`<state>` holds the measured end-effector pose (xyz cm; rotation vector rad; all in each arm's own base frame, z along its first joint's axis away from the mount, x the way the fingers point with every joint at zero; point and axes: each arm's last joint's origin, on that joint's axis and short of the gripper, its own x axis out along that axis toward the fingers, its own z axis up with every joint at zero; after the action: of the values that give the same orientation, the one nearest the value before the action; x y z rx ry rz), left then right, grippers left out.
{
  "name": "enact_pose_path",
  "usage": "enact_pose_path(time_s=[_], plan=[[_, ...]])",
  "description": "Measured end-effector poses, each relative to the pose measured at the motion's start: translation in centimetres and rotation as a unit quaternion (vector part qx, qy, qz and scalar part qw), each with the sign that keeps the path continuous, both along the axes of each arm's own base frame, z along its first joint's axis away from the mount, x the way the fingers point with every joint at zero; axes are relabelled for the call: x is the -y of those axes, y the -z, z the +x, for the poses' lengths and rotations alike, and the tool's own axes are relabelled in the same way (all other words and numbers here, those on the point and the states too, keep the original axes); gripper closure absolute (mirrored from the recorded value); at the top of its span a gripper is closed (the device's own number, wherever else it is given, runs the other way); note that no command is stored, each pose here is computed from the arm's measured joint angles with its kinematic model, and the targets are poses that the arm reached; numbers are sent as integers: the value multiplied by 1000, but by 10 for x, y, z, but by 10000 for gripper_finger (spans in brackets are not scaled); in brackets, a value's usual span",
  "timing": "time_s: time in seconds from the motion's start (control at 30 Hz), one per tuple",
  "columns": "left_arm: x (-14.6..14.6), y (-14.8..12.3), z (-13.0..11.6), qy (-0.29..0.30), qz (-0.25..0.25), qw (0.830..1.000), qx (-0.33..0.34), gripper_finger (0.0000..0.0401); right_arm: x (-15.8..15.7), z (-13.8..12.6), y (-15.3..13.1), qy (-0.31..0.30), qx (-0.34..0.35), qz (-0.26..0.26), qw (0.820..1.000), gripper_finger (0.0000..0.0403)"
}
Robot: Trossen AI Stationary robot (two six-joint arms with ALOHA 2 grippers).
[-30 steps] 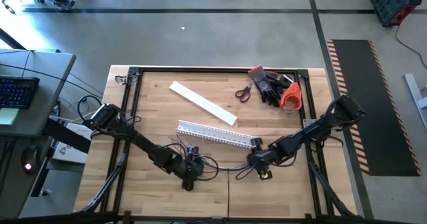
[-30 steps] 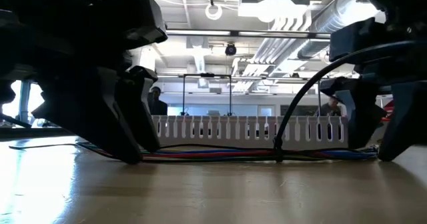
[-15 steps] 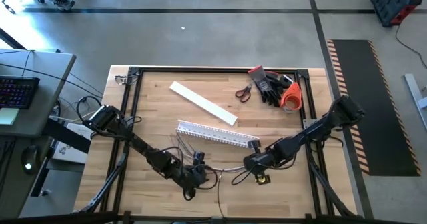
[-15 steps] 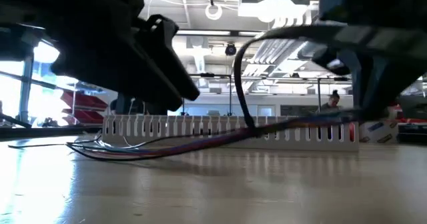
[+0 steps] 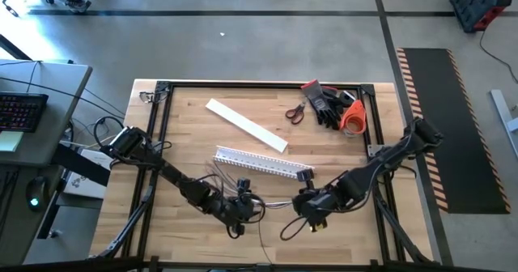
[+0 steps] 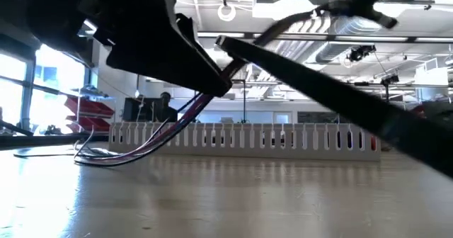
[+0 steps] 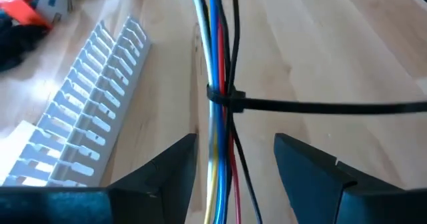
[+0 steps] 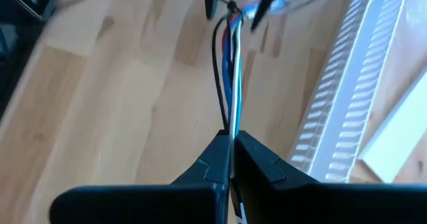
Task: Ziptie cables
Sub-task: Put the colored ziptied cable into the white cable duct
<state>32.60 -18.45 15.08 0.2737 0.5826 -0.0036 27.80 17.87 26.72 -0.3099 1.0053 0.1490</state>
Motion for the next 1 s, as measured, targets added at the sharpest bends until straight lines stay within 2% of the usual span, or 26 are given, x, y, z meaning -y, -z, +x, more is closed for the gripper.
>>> enact_pose_path(time_s=[0.2, 0.4, 0.77, 0.87, 1.0], plan=[[1, -4, 3, -3, -14, 1000, 21, 217, -7, -3, -14, -3, 16, -12, 1000, 402], [-4, -3, 3, -47, -11, 998, 36, 217, -18, -8, -28, -11, 40, -20, 999, 403], [-6, 6, 7, -64, -8, 997, 42, 219, -50, -34, -72, -39, 112, -41, 992, 403], [-5, 14, 10, -63, -6, 997, 46, 233, -57, -41, -81, -43, 131, -44, 989, 403], [-4, 23, 12, -64, 7, 997, 45, 273, -65, -51, -88, -52, 147, -49, 987, 403]])
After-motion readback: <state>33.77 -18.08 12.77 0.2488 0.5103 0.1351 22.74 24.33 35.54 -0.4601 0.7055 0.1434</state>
